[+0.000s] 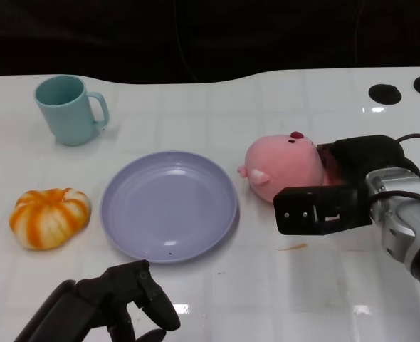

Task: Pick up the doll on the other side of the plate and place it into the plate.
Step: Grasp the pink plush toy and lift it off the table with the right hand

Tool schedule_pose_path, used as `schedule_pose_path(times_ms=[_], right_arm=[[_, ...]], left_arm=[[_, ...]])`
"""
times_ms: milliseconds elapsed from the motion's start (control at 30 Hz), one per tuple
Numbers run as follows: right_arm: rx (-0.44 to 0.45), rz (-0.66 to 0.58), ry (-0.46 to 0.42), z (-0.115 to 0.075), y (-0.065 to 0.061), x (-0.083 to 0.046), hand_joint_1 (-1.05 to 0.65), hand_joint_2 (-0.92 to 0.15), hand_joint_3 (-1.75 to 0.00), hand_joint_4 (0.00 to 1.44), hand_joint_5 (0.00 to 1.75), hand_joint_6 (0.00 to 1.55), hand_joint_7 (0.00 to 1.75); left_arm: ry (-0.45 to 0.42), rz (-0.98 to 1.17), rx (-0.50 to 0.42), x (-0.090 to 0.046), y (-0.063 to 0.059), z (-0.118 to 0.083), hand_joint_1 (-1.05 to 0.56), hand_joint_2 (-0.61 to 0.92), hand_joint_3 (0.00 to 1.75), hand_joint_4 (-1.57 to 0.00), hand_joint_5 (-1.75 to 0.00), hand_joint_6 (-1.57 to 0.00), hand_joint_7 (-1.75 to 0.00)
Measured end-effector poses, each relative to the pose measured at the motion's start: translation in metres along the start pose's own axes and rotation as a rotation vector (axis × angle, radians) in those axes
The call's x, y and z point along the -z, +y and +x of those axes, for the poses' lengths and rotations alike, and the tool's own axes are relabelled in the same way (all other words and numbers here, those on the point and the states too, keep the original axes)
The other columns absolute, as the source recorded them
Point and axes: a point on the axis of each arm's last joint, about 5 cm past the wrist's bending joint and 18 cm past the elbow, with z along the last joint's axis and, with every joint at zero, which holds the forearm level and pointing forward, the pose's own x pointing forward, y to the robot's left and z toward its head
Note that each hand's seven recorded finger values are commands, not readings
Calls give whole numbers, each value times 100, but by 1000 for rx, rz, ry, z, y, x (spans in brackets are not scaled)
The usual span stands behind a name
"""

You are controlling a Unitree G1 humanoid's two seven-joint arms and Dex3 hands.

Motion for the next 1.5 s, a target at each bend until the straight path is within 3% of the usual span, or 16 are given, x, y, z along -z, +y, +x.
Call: schedule_pose_path(times_ms=[67, 200, 233, 300, 333, 400, 500, 667, 900, 933, 1000, 1033, 1100, 1200, 1300, 1500], right_arm=[[36, -5, -18, 0, 4, 1, -45, -92, -3, 58, 36, 87, 7], [98, 37, -66, 0, 8, 4, -35, -91, 0, 90, 42, 112, 5], [114, 50, -79, 0, 9, 5, -34, -91, -2, 92, 70, 114, 3], [137, 67, -89, -1, 10, 6, -34, -92, -5, 83, 135, 113, 1], [145, 75, -90, -1, 10, 6, -34, -92, -9, 80, 142, 110, 1], [140, 81, -85, -1, 10, 6, -36, -92, -22, 75, 140, 101, 0], [102, 93, -66, 0, 5, 5, -35, -92, -25, 74, 142, 98, 1], [52, 152, -65, -1, -3, 8, -30, -92, -23, 76, 144, 103, 3], [100, 250, -71, -10, 2, 13, -24, -90, -21, 82, 168, 115, 5], [118, 269, -75, -12, 3, 14, -22, -87, -29, 85, 172, 117, 41], [173, 314, -91, -15, 8, 17, -22, -76, -46, 90, 174, 87, 132], [212, 332, -102, -17, 11, 18, -22, -73, -51, 91, 174, 79, 157], [279, 373, -116, -20, 18, 20, -25, -72, -54, 91, 175, 74, 170], [335, 418, -113, -22, 20, 22, -28, -70, -60, 95, 175, 71, 174], [368, 459, -95, -22, 17, 25, -25, -51, -104, 95, 175, 74, 175], [423, 554, -105, -23, 9, 21, -23, -39, -132, 96, 175, 78, 175]], left_arm=[[-7, 1, 1, -1, 0, 0, -22, 71, 81, -67, -167, -61, -131], [-12, 0, 3, -2, -1, 0, -21, 71, 81, -65, -167, -61, -131], [-12, 0, 3, -2, -1, 0, -21, 71, 81, -65, -167, -61, -131], [-13, -1, 4, -3, -1, 0, -21, 71, 82, -66, -167, -61, -131], [-13, -1, 5, -3, -1, 0, -21, 71, 82, -66, -167, -61, -131], [-10, 3, 5, -3, -1, 0, -22, 71, 82, -66, -167, -61, -131], [-10, 7, 10, -4, -2, 0, -20, 71, 83, -66, -167, -61, -131], [-12, 5, 16, -4, -4, 1, -20, 70, 83, -66, -168, -62, -131], [-5, -5, 23, -5, -9, -2, -19, 68, 87, -68, -171, -61, -133], [-7, -4, 22, -6, -9, -2, -20, 68, 87, -67, -171, -61, -133], [-10, 11, 19, -8, -9, -4, -22, 68, 87, -65, -171, -60, -133], [-8, 15, 18, -8, -9, -5, -23, 68, 87, -65, -171, -60, -133], [-5, 20, 16, -9, -9, -6, -22, 68, 86, -65, -172, -61, -133], [-1, 16, 12, -9, -9, -6, -21, 68, 86, -65, -173, -61, -133], [-2, 19, 10, -9, -9, -6, -22, 68, 86, -64, -172, -61, -132], [-7, 27, 12, -10, -8, -5, -22, 68, 87, -65, -170, -61, -131]])
